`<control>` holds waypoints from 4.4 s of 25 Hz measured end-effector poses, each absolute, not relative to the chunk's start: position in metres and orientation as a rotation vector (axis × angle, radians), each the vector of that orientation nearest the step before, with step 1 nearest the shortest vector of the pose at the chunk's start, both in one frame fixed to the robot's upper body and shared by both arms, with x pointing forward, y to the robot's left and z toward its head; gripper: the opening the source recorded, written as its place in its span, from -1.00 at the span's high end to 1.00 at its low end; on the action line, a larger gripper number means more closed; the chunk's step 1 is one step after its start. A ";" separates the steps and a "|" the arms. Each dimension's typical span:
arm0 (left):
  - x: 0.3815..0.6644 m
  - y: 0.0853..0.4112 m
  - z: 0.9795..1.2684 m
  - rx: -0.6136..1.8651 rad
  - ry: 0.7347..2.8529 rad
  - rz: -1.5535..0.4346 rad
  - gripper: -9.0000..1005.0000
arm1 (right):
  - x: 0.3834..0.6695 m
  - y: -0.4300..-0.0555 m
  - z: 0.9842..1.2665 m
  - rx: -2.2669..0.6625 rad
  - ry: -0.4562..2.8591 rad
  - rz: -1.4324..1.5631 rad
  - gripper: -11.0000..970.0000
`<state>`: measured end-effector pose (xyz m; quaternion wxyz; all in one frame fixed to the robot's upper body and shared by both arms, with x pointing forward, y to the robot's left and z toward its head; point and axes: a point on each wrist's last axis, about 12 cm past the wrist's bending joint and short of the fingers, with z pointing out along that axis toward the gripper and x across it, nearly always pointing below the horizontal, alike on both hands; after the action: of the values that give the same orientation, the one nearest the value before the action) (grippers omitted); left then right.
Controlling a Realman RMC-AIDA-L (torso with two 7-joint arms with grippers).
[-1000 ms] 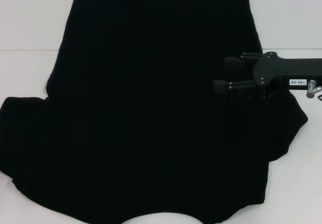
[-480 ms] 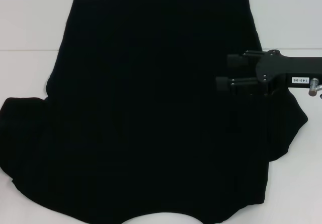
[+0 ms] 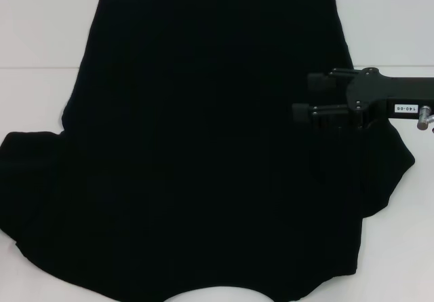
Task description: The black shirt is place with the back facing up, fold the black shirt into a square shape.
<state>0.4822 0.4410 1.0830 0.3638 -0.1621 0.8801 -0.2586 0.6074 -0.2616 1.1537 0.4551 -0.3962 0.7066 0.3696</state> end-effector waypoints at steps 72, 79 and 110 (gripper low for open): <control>0.543 0.291 1.082 0.276 1.899 -1.222 0.01 | 0.611 -0.269 1.153 -0.907 1.784 0.897 -0.82; 0.544 0.271 1.091 0.465 1.729 -1.235 -0.46 | 0.614 -0.292 1.162 -0.672 1.883 0.941 -0.82; 0.522 0.227 1.079 0.997 1.496 -1.132 -0.91 | 0.602 -0.357 1.133 -0.173 2.642 0.737 -0.82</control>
<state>0.5220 0.2275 1.0790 0.4869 0.4101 0.6150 -0.4652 0.6022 -0.3568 1.1326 0.1954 -0.0618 0.9428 0.2629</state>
